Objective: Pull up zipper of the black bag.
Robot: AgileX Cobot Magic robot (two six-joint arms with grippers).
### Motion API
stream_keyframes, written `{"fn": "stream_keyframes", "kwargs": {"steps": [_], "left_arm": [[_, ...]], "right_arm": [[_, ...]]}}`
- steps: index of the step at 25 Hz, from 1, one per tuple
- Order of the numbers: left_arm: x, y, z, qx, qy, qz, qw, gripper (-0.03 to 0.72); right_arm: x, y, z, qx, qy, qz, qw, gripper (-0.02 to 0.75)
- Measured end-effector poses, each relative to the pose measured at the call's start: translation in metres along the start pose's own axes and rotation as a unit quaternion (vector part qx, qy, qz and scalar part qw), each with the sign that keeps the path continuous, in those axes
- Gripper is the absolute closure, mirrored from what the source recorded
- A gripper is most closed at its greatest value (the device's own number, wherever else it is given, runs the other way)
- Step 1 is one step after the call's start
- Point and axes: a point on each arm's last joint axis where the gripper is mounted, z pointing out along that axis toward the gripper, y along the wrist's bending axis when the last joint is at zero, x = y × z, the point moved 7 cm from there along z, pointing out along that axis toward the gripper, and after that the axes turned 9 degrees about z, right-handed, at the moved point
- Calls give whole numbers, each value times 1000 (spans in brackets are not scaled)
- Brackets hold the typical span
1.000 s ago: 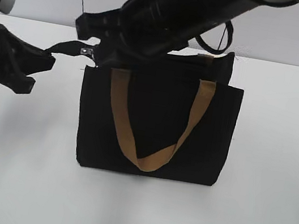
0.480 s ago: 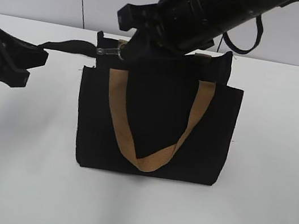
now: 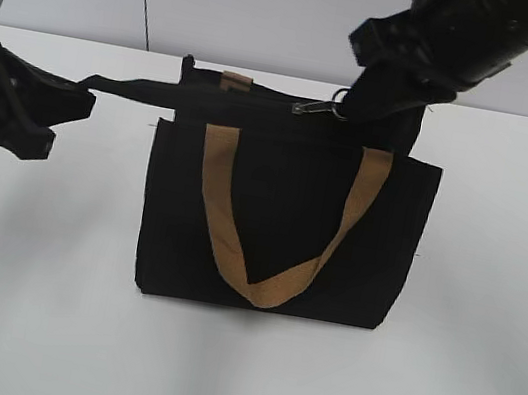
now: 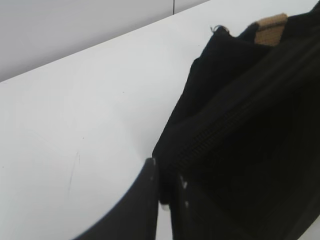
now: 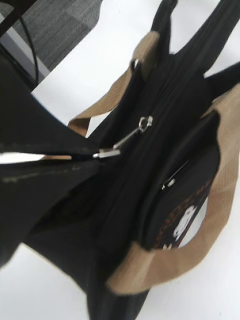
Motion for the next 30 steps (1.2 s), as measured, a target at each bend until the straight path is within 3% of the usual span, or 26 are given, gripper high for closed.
{"fn": "stream_keyframes", "kwargs": {"steps": [9,15,17,19,23,25,27,30], "left_arm": [[-2,-2,0,6,-7,0,1000,668],[-4,-5,0,13,-13,1,1000,668],[-3,-4,0,10,-10,0,1000,656],[0,0,0,1,-2,-3,1000,601],[-1,0,0,-1,-5,-10,1000,355],[-1,2,0,-6,-5,-19,1000,258],[6,8,0,-27,15,-30,999,223],[29,25,-3,-99,102,-39,989,207]], "right_arm": [[20,-43,-23,83,53,-25,995,752],[22,-47,-25,97,63,-30,993,738],[24,-50,-26,106,69,-34,991,671],[25,-54,-27,112,75,-34,990,505],[25,-45,-26,93,74,-59,991,162],[24,-36,-28,87,69,-77,991,120],[23,-24,-34,83,53,-96,991,118],[22,-8,-47,80,30,-119,989,127]]}}
